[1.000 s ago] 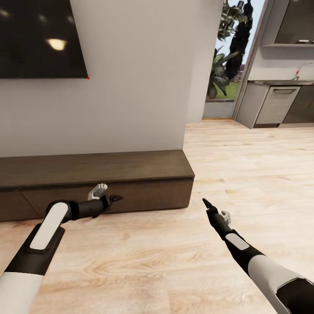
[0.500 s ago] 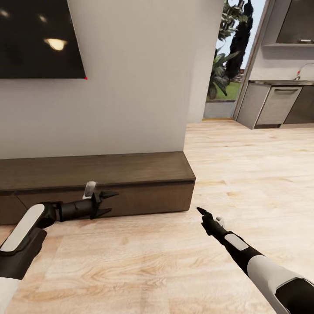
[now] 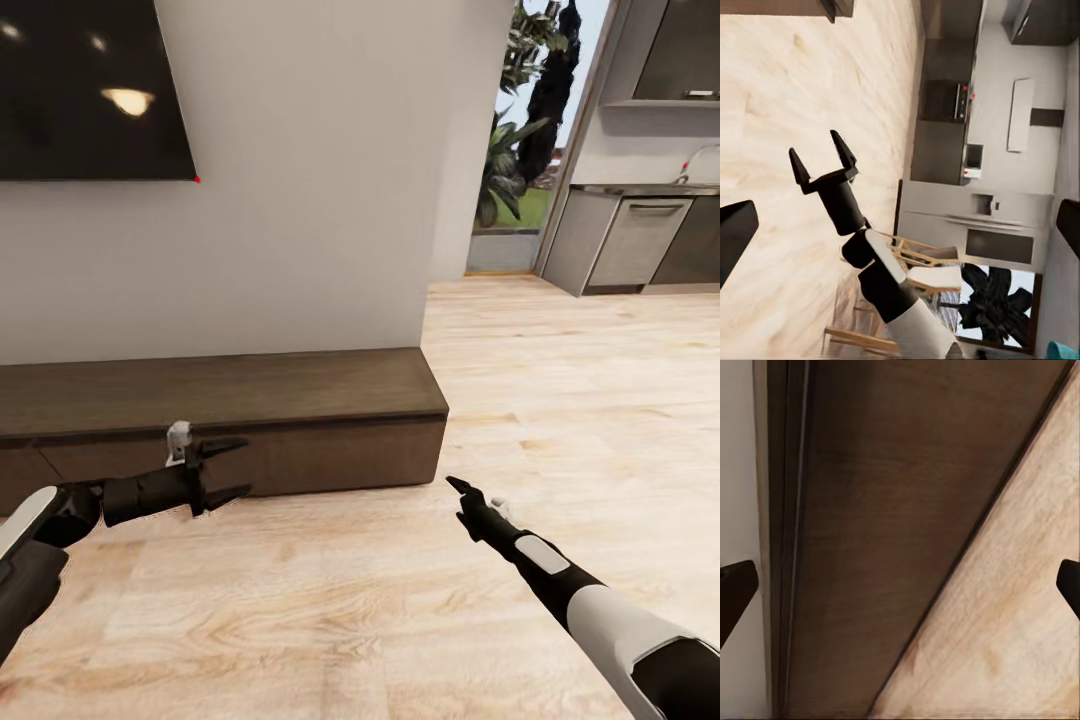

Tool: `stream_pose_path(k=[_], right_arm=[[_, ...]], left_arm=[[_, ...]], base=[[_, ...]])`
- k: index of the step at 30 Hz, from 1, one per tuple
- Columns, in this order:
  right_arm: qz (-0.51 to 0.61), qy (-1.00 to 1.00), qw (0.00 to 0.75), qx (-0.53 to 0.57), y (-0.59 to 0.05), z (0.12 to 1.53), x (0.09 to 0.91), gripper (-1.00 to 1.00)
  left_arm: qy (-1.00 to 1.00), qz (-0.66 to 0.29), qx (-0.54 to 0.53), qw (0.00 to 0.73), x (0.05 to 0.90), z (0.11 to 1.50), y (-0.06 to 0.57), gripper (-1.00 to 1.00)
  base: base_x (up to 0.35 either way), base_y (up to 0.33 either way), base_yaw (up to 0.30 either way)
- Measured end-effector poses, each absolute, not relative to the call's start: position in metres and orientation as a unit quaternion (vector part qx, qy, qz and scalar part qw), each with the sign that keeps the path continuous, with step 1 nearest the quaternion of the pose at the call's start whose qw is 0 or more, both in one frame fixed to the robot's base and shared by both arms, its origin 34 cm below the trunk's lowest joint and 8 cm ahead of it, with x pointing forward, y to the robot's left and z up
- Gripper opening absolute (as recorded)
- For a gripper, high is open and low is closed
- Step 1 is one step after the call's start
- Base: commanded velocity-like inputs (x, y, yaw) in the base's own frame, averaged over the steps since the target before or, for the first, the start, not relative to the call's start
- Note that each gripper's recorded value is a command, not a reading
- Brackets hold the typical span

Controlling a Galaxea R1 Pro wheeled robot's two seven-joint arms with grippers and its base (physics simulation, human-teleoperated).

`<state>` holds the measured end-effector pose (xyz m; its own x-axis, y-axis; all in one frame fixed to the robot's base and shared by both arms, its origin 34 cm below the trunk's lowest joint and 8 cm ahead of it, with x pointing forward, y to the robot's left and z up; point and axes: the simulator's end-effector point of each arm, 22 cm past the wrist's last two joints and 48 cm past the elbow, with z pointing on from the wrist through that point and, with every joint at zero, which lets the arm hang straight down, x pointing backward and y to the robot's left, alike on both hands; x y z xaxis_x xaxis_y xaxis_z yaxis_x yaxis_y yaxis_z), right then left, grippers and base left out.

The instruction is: Place each of the two pumpkins and all three candles from the living room inside a cabinet in the living room (use any cabinet), then make sure every cabinet is closed, and position the cauldron so it is next to a table in the living room.

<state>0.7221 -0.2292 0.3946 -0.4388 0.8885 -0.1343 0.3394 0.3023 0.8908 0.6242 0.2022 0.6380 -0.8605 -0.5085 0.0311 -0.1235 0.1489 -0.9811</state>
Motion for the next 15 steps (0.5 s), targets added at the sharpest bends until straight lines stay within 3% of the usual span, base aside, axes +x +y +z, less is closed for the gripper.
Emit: stream_pose_path(k=[4,10,15], right_arm=[[0.433,0.736,0.316,0.414,-0.222,0.397,0.721,1.00],[0.472,0.722,0.317,0.394,-0.177,0.416,0.728,1.00],[0.483,0.719,0.367,0.339,-0.161,0.433,0.731,1.00]], left_arm=[[0.725,-0.646,-0.193,0.139,0.613,0.658,0.183,1.00],[0.766,-0.628,-0.137,0.003,0.537,0.598,0.096,1.00],[0.759,-0.639,-0.120,-0.050,0.499,0.584,0.066,1.00]], base=[[0.000,0.000,0.000],[0.000,0.000,0.000],[0.026,0.000,0.000]])
